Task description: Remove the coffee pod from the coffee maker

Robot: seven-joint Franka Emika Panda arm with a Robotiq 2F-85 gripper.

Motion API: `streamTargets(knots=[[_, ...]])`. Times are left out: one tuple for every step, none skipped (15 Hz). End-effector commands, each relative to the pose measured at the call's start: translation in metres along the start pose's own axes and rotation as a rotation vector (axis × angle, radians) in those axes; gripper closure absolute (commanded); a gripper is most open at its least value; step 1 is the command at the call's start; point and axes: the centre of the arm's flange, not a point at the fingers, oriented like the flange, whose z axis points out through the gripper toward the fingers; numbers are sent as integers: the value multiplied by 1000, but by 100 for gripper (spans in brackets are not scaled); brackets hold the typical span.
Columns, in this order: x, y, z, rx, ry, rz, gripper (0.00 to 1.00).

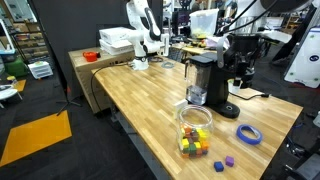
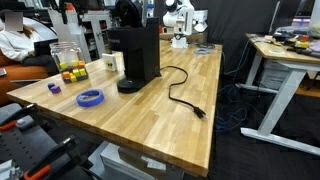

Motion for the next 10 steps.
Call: streamTargets(knots=[[0,0,0,0,0,0,47],[0,0,0,0,0,0,47],[-1,3,1,9,6,9,72],[0,4,5,22,10,11,72],[0,5,8,31,11,9,72],[3,4,14,52,14,2,72],[5,2,21,73,13,-3,72],[8,0,27,98,10,-10,72],[11,-1,35,121,7,-17,72],[13,-3,42,142,3,-26,72]])
